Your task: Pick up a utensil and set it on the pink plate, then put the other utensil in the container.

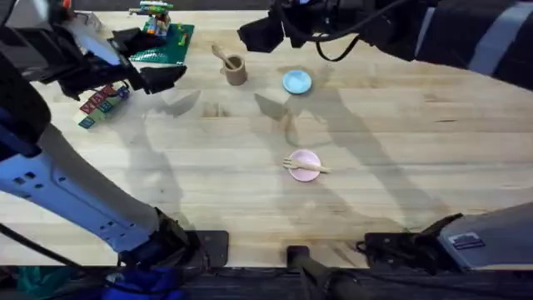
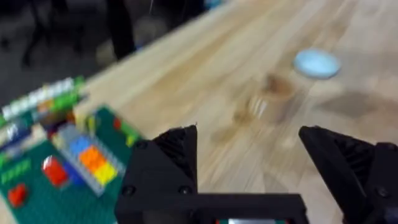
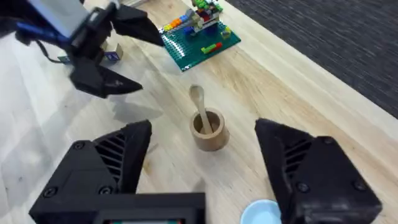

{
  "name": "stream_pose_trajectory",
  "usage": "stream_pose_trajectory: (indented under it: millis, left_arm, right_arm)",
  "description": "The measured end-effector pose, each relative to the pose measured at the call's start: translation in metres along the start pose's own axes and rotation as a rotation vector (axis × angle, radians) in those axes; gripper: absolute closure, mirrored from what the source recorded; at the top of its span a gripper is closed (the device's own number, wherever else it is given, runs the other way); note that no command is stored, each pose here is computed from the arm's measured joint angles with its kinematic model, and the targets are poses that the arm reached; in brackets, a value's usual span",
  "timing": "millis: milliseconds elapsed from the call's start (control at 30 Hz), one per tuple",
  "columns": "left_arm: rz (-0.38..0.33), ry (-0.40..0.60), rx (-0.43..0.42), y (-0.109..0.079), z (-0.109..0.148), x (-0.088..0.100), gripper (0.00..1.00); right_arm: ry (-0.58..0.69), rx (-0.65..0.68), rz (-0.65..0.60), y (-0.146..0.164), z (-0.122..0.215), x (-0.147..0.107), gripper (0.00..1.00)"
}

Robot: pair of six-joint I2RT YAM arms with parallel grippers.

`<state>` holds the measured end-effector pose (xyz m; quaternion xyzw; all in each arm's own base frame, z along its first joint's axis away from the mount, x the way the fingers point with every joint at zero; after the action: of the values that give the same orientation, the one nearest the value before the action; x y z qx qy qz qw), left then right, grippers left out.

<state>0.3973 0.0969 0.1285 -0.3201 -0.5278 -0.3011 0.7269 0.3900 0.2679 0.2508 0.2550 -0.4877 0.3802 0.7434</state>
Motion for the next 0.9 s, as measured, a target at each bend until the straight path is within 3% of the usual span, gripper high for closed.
stream_pose_trajectory:
  millis: [200,467,533,667,800,900]
  left_arm:
    - [0.128,0.262,0.113,0.014,-0.018,-0.020,0.008]
    - [0.248,0.441,0.237,0.021,-0.017,-0.003,0.008]
    - [0.262,0.471,0.282,0.016,-0.013,0.012,0.007]
    - [0.235,0.510,0.382,-0.002,-0.006,0.063,0.008]
    - [0.188,0.532,0.439,-0.044,-0.008,0.114,0.007]
    - [0.175,0.527,0.437,-0.082,-0.017,0.141,0.007]
  right_arm:
    - [0.001,-0.006,0.000,-0.001,0.000,0.000,0.005]
    - [0.004,-0.009,-0.003,-0.002,0.000,-0.001,0.005]
    - [0.015,-0.012,-0.010,-0.004,0.001,-0.004,0.005]
    - [0.053,-0.024,-0.037,-0.011,0.005,-0.013,0.005]
    - [0.097,-0.042,-0.071,-0.018,0.019,-0.019,0.005]
    - [0.121,-0.082,-0.096,-0.027,0.038,-0.020,0.005]
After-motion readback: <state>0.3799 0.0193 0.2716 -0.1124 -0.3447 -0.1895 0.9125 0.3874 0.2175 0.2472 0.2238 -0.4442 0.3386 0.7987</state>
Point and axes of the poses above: each hand's point on the last joint's axis, 136 mm out from that joint toward the fingers, its own z axis back along the fingers, its own y axis along the line the jaws close on, x = y × z, the point moved 4 cm from there along z, back along the fingers, and after that the axes turned 6 degrees about z, right-handed, at the moved point
